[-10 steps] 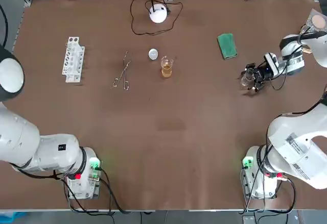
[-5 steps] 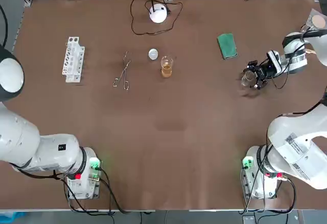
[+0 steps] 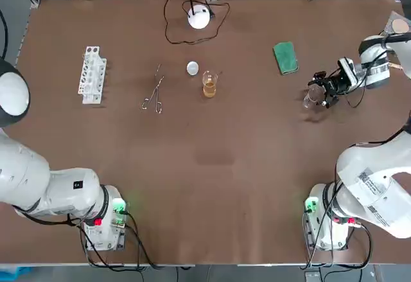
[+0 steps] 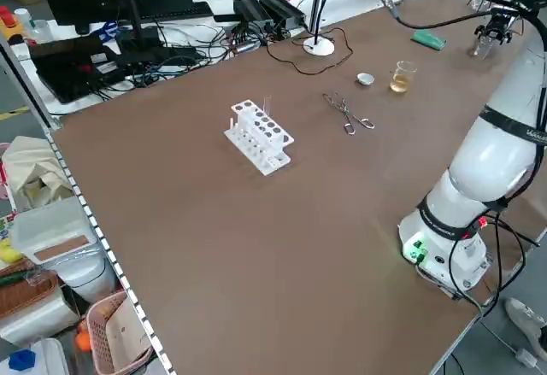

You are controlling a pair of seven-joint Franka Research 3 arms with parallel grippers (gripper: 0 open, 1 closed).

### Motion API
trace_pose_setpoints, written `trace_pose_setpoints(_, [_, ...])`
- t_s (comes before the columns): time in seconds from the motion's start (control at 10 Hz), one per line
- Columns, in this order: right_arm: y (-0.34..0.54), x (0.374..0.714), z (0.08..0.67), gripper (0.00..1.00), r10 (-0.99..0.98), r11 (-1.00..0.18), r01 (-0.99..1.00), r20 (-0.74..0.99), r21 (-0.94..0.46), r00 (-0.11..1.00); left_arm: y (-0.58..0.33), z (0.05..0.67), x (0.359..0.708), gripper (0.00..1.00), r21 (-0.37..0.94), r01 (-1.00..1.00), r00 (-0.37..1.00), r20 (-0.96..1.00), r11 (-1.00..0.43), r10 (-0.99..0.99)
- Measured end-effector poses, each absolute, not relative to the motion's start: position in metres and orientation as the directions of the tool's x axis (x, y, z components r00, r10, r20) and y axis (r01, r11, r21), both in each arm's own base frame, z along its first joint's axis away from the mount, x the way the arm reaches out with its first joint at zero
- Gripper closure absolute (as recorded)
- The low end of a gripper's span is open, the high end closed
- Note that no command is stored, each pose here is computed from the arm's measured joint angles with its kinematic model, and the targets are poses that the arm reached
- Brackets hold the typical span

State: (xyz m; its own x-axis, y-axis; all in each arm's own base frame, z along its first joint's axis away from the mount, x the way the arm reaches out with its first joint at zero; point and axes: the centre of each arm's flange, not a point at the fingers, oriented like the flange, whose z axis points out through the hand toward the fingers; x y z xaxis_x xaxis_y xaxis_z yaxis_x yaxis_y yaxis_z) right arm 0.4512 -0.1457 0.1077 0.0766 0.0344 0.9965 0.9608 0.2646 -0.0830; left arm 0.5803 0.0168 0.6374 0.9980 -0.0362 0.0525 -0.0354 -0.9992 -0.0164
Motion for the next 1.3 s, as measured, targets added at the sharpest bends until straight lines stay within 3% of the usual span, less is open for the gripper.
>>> trace_pose_setpoints(0.4, [-0.150,0.480,0.209,0.00,0.190,0.223,0.947,0.963,-0.230,0.189,0.017,0.637,0.580,0.00,-0.016,-0.035,0.998,0.052,-0.999,-0.036])
trace_pose_setpoints(0.7, [-0.148,0.483,0.248,0.00,0.300,0.156,0.920,0.905,-0.359,0.303,0.017,0.637,0.580,0.00,-0.016,-0.035,0.998,0.052,-0.999,-0.036])
trace_pose_setpoints(1.3, [-0.139,0.505,0.332,0.00,0.486,-0.129,0.832,0.697,-0.540,0.528,0.018,0.635,0.583,0.00,-0.016,-0.034,0.998,0.058,-0.999,-0.035])
